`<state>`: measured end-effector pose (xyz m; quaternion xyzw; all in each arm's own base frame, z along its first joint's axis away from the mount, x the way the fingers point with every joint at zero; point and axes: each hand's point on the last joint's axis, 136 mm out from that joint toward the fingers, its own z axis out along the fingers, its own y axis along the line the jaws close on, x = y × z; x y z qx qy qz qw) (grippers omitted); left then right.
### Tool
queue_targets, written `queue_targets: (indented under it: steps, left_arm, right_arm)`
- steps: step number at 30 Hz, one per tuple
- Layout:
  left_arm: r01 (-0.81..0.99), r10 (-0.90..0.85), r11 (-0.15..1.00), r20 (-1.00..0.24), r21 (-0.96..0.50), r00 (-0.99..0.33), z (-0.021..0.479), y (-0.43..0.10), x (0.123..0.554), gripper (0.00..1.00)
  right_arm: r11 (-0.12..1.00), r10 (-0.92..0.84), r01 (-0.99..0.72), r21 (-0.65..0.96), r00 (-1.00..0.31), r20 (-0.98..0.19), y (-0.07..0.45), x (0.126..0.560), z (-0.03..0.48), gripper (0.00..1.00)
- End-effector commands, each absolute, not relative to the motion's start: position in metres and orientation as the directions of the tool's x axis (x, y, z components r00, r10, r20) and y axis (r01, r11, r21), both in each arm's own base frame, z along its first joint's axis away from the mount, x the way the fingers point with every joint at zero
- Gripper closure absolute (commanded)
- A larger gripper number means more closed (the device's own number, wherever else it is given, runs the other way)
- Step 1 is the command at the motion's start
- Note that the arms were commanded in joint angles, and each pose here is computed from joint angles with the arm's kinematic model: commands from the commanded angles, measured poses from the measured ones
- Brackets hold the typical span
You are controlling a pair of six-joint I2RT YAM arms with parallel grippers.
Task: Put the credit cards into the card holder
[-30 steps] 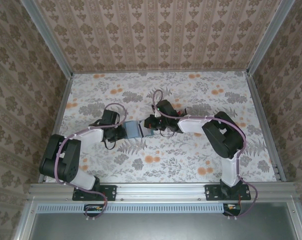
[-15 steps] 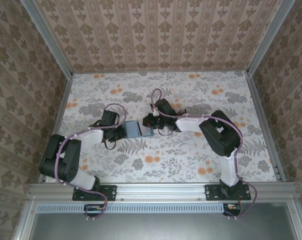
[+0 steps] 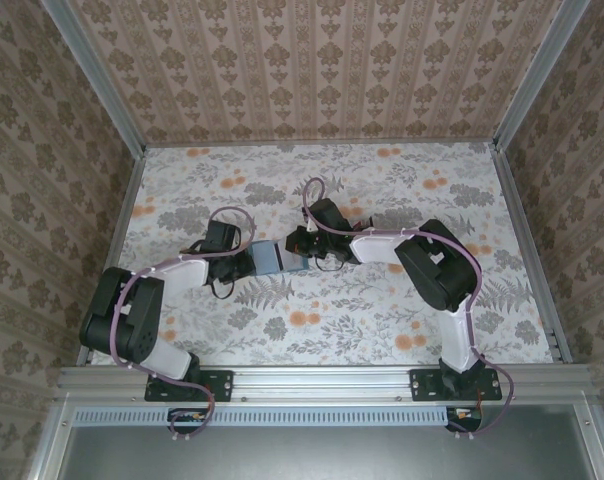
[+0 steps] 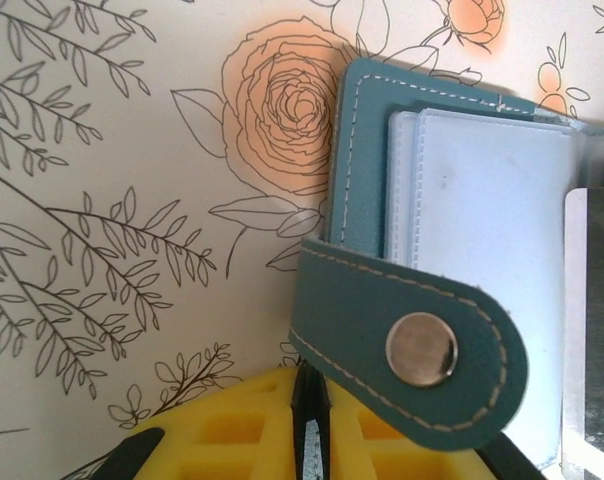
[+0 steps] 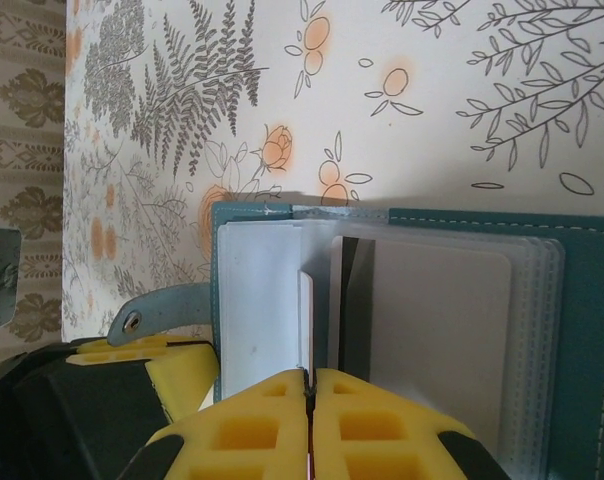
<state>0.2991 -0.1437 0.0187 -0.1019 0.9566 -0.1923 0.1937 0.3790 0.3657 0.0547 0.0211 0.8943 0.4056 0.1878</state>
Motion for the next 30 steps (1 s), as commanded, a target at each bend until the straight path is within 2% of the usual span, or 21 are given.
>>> queue_targets:
  steps: [1, 18, 30]
  left_arm:
    - [-0.134, -0.257, 0.905, -0.267, -0.403, -0.929, 0.0, -0.15, 0.284, 0.85]
    - [-0.133, -0.255, 0.907, -0.27, -0.4, -0.928, -0.001, -0.151, 0.283, 0.85]
    - [-0.133, -0.257, 0.906, -0.27, -0.403, -0.928, -0.002, -0.154, 0.283, 0.86]
  right_arm:
    - [0.687, 0.223, -0.08, 0.723, -0.923, -0.314, 0.365, 0.387, 0.046, 0.91]
    - [0.705, 0.219, -0.071, 0.706, -0.925, -0.311, 0.367, 0.392, 0.036, 0.9]
    - [0.747, 0.327, -0.016, 0.664, -0.861, -0.389, 0.34, 0.393, 0.04, 0.91]
